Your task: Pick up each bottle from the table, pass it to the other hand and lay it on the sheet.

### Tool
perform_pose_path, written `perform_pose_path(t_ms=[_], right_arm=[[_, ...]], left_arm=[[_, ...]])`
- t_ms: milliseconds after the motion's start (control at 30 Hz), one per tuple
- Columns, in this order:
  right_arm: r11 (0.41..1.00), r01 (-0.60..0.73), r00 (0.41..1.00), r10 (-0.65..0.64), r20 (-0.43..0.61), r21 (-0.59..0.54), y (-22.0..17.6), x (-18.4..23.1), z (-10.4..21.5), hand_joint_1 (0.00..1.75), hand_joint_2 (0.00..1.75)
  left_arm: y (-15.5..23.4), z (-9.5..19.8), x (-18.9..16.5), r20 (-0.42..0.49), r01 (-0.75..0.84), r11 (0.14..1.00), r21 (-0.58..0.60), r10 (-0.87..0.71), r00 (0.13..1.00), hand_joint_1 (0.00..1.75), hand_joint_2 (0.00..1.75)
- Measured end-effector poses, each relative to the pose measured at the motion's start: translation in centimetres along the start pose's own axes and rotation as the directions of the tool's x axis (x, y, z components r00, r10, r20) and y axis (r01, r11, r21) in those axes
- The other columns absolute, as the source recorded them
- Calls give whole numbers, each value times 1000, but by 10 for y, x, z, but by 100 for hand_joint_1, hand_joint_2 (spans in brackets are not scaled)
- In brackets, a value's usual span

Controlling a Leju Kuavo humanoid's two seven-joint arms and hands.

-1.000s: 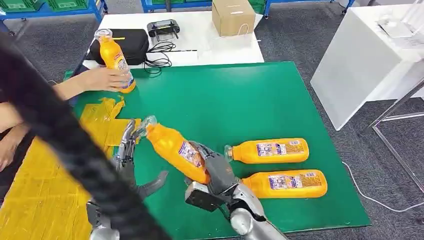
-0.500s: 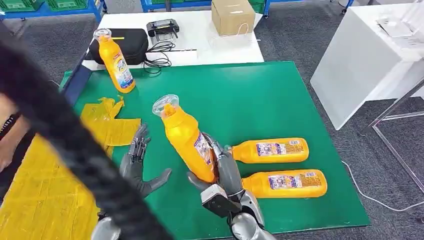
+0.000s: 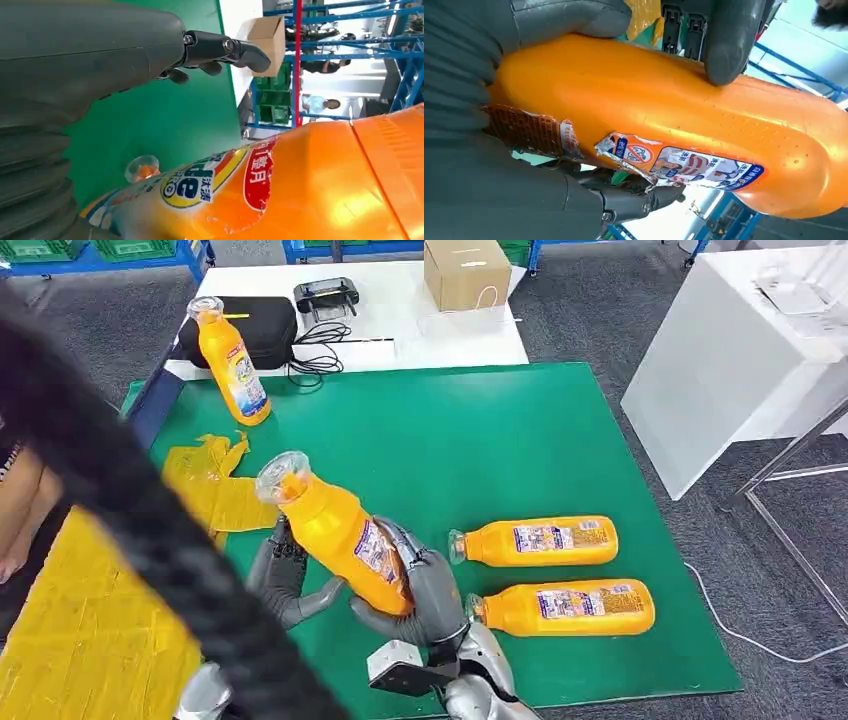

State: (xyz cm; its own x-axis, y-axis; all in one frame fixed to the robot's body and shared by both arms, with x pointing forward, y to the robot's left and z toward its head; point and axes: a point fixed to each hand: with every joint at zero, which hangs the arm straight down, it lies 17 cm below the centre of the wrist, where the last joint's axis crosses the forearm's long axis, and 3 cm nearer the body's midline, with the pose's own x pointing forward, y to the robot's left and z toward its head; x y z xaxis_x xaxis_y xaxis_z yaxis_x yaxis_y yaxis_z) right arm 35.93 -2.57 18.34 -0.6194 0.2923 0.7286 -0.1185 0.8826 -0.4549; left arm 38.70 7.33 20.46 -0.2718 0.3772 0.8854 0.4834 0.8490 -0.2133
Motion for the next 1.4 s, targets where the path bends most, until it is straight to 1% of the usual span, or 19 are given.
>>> perform_pose_path(t_ms=[167,333,667,700,1000,1233,1400], right_arm=[[998,-37,999,36,8,57,15,-1,-2,175,175],[989,-38,999,38,4,145,42,-5,7,175,175],[983,-4,999,10,-36,182,51,-18,10,175,175],[983,-4,999,11,-37,184,51,-19,10,175,175],[981,-10,999,17,-36,192,53,-21,11,175,175],[983,-15,999,21,-27,181,52,-18,11,175,175],[984,-16,999,20,-26,177,52,-18,11,175,175]], left_arm=[[-7,1,2,-1,-67,997,-37,67,998,0,175],[-14,2,6,6,-94,993,-67,95,995,0,175],[-25,4,10,22,-105,989,-106,108,994,0,175],[-25,4,10,21,-105,989,-107,108,994,175,175],[-25,4,11,31,-99,990,-101,102,994,175,175],[-20,3,11,49,-46,996,-72,50,998,175,175],[-20,2,11,52,-42,997,-68,45,998,175,175]])
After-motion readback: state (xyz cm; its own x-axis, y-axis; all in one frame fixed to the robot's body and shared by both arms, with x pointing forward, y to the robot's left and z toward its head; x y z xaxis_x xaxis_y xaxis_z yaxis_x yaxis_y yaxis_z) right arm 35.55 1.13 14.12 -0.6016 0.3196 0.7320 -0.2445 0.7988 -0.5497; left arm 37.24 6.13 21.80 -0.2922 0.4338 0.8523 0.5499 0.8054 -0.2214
